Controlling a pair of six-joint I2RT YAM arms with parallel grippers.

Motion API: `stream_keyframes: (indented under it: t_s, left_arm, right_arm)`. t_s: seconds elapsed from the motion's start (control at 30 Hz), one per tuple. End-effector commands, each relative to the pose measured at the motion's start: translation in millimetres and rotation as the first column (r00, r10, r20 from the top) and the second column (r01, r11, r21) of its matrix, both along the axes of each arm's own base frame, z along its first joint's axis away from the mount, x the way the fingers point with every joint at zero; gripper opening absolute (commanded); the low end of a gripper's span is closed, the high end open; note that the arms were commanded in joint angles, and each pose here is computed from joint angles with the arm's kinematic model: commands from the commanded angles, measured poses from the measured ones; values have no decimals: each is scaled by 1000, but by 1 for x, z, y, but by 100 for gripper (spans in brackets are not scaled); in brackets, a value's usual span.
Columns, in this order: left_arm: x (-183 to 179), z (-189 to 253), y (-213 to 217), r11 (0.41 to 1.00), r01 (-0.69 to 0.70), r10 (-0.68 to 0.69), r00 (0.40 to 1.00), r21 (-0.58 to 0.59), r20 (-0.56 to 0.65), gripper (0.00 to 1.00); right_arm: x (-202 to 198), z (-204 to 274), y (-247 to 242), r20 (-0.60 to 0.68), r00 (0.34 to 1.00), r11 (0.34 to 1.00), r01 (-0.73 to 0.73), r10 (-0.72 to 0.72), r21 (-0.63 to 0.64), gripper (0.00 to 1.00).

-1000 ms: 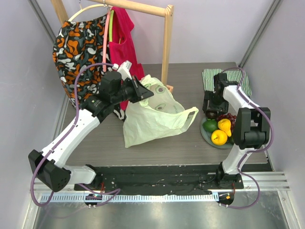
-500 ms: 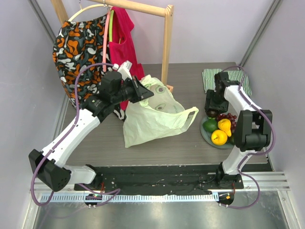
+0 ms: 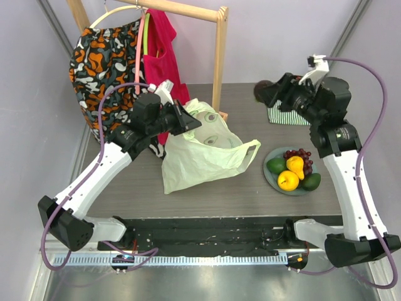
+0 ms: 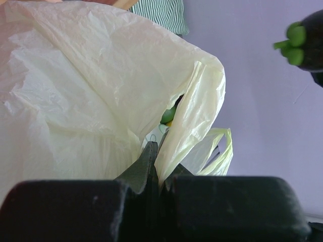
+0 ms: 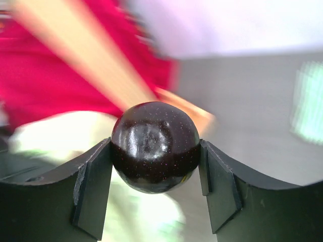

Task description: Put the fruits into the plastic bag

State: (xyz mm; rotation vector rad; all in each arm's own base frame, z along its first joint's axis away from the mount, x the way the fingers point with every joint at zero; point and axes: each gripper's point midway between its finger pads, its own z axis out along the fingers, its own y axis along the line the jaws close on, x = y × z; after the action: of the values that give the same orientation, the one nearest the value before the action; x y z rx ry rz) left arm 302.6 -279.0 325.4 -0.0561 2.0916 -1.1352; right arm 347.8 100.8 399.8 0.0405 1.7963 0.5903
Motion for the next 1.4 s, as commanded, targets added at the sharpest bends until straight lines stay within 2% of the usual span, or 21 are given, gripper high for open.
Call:
stream_keyframes:
  t_s: [0.0, 0.23, 0.43, 0.6, 0.73, 0.83, 1.0, 1.1, 1.23, 1.37]
  left_arm:
    - [5, 21, 2, 1000, -7, 8, 998, -12, 61, 0]
    - [4, 24, 3, 1000, -14, 15, 998, -20, 63, 0]
    - [4, 30, 3, 999, -13, 16, 997, -38, 72, 0]
    - [4, 30, 2, 999, -15, 18, 997, -43, 71, 0]
    - [4, 31, 0, 998, -7, 11, 997, -56, 71, 0]
    - [3, 35, 1, 998, -10, 15, 997, -65, 79, 0]
    - [1, 50, 12, 995, -54, 64, 991, -79, 122, 0]
    - [3, 56, 22, 991, -103, 114, 983, -84, 147, 0]
    - [-1, 56, 32, 987, -133, 145, 977, -84, 157, 0]
    - [-5, 30, 31, 993, -115, 118, 988, -32, 95, 0]
  right_arm:
    - [-19, 29, 83, 128, 935, 934, -343, 329, 104, 34]
    - [-47, -25, 155, 1, 842, 841, -539, 540, 45, 30]
    - [-56, -82, 179, -120, 816, 822, -570, 566, -1, 29]
    - [-64, -105, 200, -187, 782, 787, -614, 595, -61, 29]
    - [-67, -122, 224, -213, 743, 761, -649, 634, 0, 31]
    - [-58, -158, 231, -321, 733, 778, -628, 600, 20, 31]
    - [-48, -220, 214, -515, 727, 815, -572, 454, -89, 29]
    - [-58, -247, 187, -609, 715, 822, -542, 343, -173, 28]
    - [-67, -263, 155, -650, 728, 828, -490, 217, -272, 27]
    - [-71, -268, 125, -659, 747, 824, -426, 88, -373, 27]
